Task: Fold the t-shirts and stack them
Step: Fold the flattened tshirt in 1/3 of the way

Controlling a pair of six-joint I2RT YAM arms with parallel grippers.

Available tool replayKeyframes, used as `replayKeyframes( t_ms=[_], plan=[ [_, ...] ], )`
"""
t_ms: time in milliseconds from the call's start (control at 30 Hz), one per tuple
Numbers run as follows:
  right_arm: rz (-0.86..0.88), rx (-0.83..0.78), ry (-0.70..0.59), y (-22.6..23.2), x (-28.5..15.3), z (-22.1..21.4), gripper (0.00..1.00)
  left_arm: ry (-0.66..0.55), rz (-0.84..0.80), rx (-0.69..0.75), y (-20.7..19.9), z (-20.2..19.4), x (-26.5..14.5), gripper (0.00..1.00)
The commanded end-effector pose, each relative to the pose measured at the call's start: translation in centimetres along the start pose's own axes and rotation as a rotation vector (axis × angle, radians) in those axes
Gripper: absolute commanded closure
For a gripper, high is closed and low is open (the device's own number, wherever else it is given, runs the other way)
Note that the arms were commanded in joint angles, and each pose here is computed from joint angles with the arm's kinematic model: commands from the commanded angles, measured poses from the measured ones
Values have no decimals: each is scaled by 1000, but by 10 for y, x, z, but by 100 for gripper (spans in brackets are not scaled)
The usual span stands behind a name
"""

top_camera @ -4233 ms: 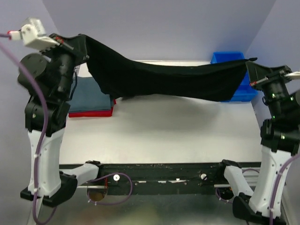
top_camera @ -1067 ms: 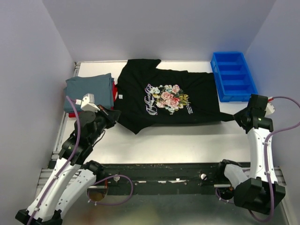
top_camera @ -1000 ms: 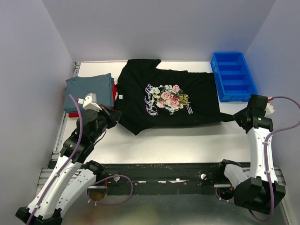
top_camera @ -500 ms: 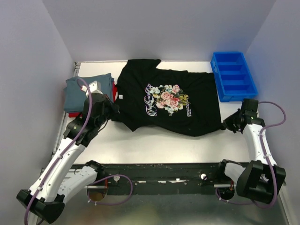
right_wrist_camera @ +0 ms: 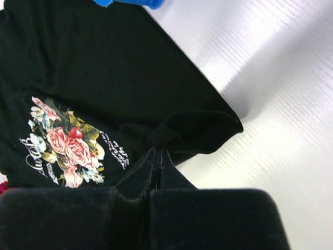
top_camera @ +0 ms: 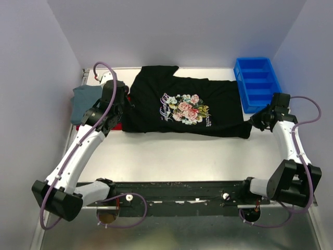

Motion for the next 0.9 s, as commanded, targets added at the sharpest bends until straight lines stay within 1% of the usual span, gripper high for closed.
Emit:
replayKeyframes(
  t_ms=[0,133,333,500,600,867],
  plan=[
    [4,19,-8,14,8,12,99,-47,-8,-8,-9,26,21,100],
    [-20,47,3,19,18,17,99,-22,9,7,-16,36,48,100],
    [-43,72,28,23,34,22,99,36,16,25,-26,39,83,100],
    [-56,76,32,26,44,26,99,62,16,38,-32,39,103,100],
    [-48,75,9,30,44,32,99,79,32,49,-33,41,113,100],
    [-18,87,32,44,54,37,99,83,51,37,-27,51,127,100]
  ],
)
Point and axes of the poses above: each gripper's point midway between its finger pads, its own x axis out along the fingers, its own y axis along the line the jaws close on, z = x × y, the point moved 6 cm from there along -x, back along the fingers, and after that the axes turned 4 degrees about x, right-handed, at the moved point
